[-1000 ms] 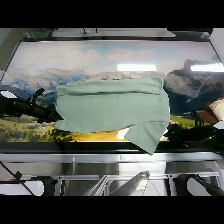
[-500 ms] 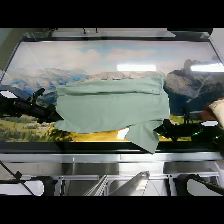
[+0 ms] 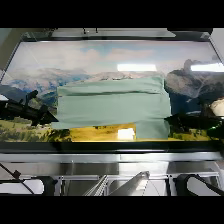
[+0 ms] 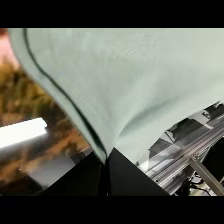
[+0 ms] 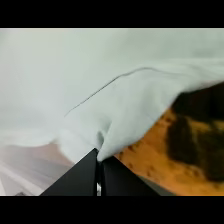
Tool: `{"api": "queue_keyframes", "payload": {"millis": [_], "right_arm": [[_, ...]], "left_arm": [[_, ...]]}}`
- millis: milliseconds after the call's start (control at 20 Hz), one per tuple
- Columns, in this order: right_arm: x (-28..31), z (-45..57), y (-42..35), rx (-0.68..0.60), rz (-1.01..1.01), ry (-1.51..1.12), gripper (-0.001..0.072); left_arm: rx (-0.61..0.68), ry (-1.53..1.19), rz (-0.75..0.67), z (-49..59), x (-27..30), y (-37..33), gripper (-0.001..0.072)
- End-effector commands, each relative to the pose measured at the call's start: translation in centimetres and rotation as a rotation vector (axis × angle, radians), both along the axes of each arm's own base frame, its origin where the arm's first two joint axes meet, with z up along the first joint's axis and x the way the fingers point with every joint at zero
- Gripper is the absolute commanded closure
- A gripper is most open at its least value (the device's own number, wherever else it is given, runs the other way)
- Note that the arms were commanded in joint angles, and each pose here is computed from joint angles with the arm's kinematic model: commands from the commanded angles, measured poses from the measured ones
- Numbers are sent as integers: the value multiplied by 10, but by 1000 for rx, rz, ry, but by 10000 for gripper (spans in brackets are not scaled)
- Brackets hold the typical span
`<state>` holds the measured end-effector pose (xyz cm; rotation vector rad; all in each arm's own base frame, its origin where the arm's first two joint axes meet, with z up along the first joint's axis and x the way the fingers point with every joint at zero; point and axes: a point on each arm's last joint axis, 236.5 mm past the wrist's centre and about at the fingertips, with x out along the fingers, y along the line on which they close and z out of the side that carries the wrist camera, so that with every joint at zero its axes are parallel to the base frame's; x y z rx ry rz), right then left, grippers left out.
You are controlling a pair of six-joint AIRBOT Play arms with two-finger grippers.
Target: Fold the shirts.
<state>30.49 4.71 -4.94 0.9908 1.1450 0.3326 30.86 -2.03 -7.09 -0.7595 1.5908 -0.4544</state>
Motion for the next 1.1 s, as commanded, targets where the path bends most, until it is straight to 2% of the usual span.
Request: {"api": "queue_keyframes", "payload": {"millis": [0, 350, 500, 650, 1050], "right_arm": [[-5, 16, -19, 0, -11, -10, 696], [16, 42, -3, 9, 34, -98, 697], [49, 67, 0, -48, 37, -202, 696], [84, 78, 15, -110, 59, -274, 696], [207, 62, 38, -107, 81, -336, 696]], "left_arm": [[-29, 25, 63, 5, -8, 23, 692], [-87, 13, 85, 20, -3, 20, 692], [-153, -115, 108, 58, 36, 13, 692], [-81, -234, 48, 83, 72, 7, 690], [-73, -172, -17, 61, 128, -11, 692]]}}
